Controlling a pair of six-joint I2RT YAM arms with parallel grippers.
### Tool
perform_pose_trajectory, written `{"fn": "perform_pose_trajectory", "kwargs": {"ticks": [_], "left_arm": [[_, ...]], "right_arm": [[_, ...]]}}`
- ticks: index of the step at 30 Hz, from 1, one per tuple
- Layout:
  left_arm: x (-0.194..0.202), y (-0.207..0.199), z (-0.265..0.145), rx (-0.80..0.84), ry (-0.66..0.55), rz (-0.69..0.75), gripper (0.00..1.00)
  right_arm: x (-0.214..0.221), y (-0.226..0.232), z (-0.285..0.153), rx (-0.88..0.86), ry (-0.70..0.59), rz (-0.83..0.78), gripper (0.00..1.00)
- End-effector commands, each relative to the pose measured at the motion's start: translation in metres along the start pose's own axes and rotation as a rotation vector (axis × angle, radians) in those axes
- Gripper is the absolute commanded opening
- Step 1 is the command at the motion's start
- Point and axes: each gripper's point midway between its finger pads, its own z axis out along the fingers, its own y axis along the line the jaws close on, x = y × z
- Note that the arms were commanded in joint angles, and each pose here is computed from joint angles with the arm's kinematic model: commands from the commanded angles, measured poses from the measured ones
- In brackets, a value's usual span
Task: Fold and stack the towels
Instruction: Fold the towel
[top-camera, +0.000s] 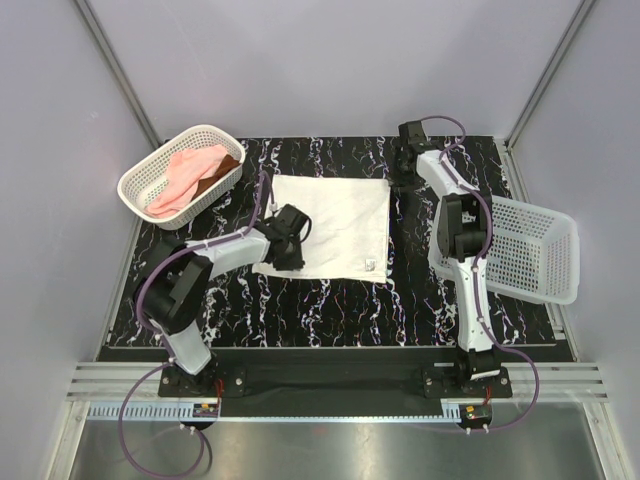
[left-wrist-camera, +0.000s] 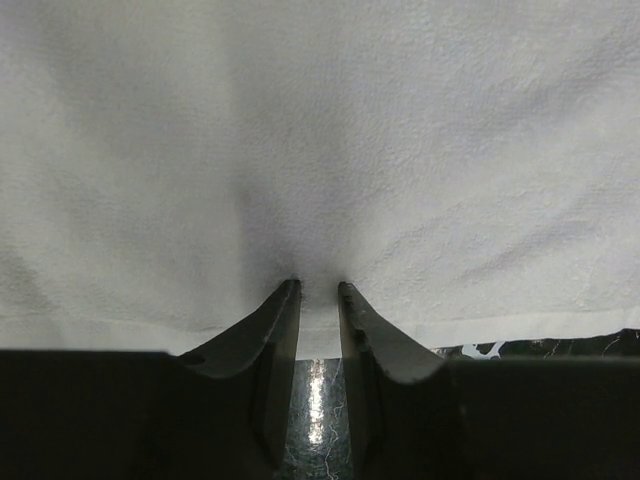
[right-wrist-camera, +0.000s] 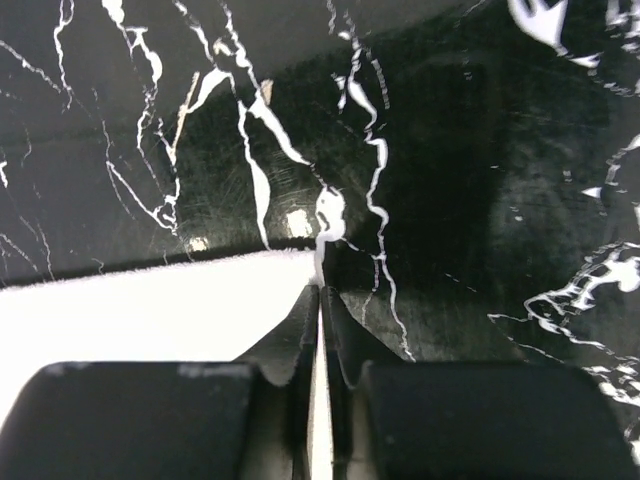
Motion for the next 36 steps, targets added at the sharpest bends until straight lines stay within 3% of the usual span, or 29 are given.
{"fn": "perform_pose_trajectory", "kwargs": {"ticks": [1,2,6,10,17,20,25,29,36], "left_arm": [[0.016,0.015,0.007,-0.07,0.08,0.017,0.29],[0.012,0.01,0.004,-0.052,0.079,0.016,0.31],[-0.03,-0.025,-0.025,0.059,0.038,0.024,0.36],[-0.08,-0.022,-0.044,0.072,-0.04,0.012,0.4],[-0.153,0.027,-0.024,0.006,-0.083,-0.043,0.41],[-0.146,0.053,-0.005,-0.038,-0.013,-0.115,0.4],[-0.13,0.072,-0.002,-0.087,-0.033,-0.145,0.41],[-0.115,0.084,0.0,-0.136,-0.016,-0.162,0.41],[-0.093,0.102,-0.003,-0.204,-0.012,-0.196,0.41]], "right_arm": [[-0.012,0.009,-0.012,-0.049,0.003,-0.023,0.13],[-0.012,0.01,-0.015,-0.053,0.008,-0.026,0.2],[-0.023,0.009,-0.049,-0.021,-0.002,-0.029,0.31],[-0.013,-0.006,-0.081,0.053,0.053,-0.034,0.34],[0.039,0.012,-0.125,-0.054,0.149,-0.097,0.12],[0.076,0.023,-0.139,-0.068,0.205,-0.157,0.12],[0.148,0.033,-0.149,-0.067,0.273,-0.231,0.13],[0.195,0.007,-0.143,-0.011,0.34,-0.242,0.12],[0.235,-0.023,-0.152,0.029,0.357,-0.263,0.1]]}}
